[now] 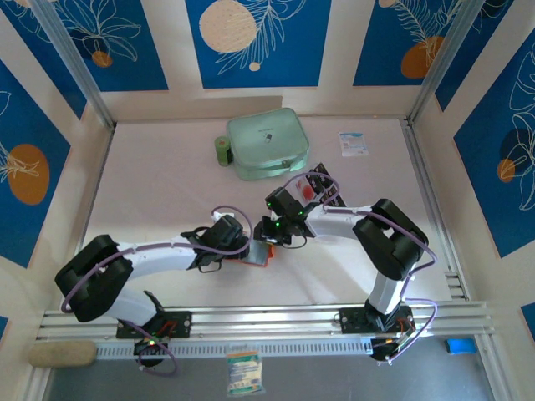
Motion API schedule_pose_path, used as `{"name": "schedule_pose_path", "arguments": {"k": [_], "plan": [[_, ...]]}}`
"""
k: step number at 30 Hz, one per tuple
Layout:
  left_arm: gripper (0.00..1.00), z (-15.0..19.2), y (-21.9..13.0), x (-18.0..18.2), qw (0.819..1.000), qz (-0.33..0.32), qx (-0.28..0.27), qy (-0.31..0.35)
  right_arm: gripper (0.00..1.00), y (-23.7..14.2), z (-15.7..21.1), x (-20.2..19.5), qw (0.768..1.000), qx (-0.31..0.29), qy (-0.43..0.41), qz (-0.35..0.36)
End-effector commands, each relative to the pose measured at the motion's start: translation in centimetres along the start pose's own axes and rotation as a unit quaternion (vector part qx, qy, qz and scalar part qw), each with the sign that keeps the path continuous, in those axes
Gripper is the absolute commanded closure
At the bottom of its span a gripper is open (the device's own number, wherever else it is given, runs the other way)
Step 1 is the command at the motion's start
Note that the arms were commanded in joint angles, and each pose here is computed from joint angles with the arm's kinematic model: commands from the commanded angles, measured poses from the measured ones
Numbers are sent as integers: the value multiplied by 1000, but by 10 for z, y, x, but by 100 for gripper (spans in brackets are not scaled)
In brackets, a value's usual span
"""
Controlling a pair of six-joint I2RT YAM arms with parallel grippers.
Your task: Put the credit cards into the card holder
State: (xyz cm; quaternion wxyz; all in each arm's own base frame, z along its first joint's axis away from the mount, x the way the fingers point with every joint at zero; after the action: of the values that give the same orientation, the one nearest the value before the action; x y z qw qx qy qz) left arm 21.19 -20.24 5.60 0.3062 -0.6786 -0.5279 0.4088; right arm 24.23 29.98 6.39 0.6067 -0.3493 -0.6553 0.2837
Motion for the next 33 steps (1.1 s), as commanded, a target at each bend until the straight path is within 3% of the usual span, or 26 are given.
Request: {"name": "schedule_pose_path", "arguments": {"k": [1, 10, 20, 33], "plan": [[25, 23, 7, 0, 999, 17, 46, 0, 73, 2, 1, 6, 999, 18, 0, -30], [24, 16, 0, -3, 999, 22, 37, 0, 73, -5, -3, 18, 998, 22, -1, -62], [8, -26, -52, -10, 999, 28, -41, 2, 54, -20, 1, 43, 996, 17, -10, -83], [7, -34, -85, 18, 996, 16, -89, -25, 44, 3, -4, 72, 995, 35, -4, -95]]}}
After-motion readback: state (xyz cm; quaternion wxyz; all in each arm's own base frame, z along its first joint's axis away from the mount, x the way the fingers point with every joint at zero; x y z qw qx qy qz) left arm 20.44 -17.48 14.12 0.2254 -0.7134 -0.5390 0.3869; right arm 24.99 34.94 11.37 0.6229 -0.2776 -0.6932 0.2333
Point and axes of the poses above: each hand's point on the last joint's axis, 136 mm out from that joint toward the fingers, its own y axis out along the fingers, its own x axis along the line the jaws close on, z = x × y, the point moved 4 cm from there along -y, back along the fingers, and after that the axes turned 1 degree about -y, right-handed, at the moved point
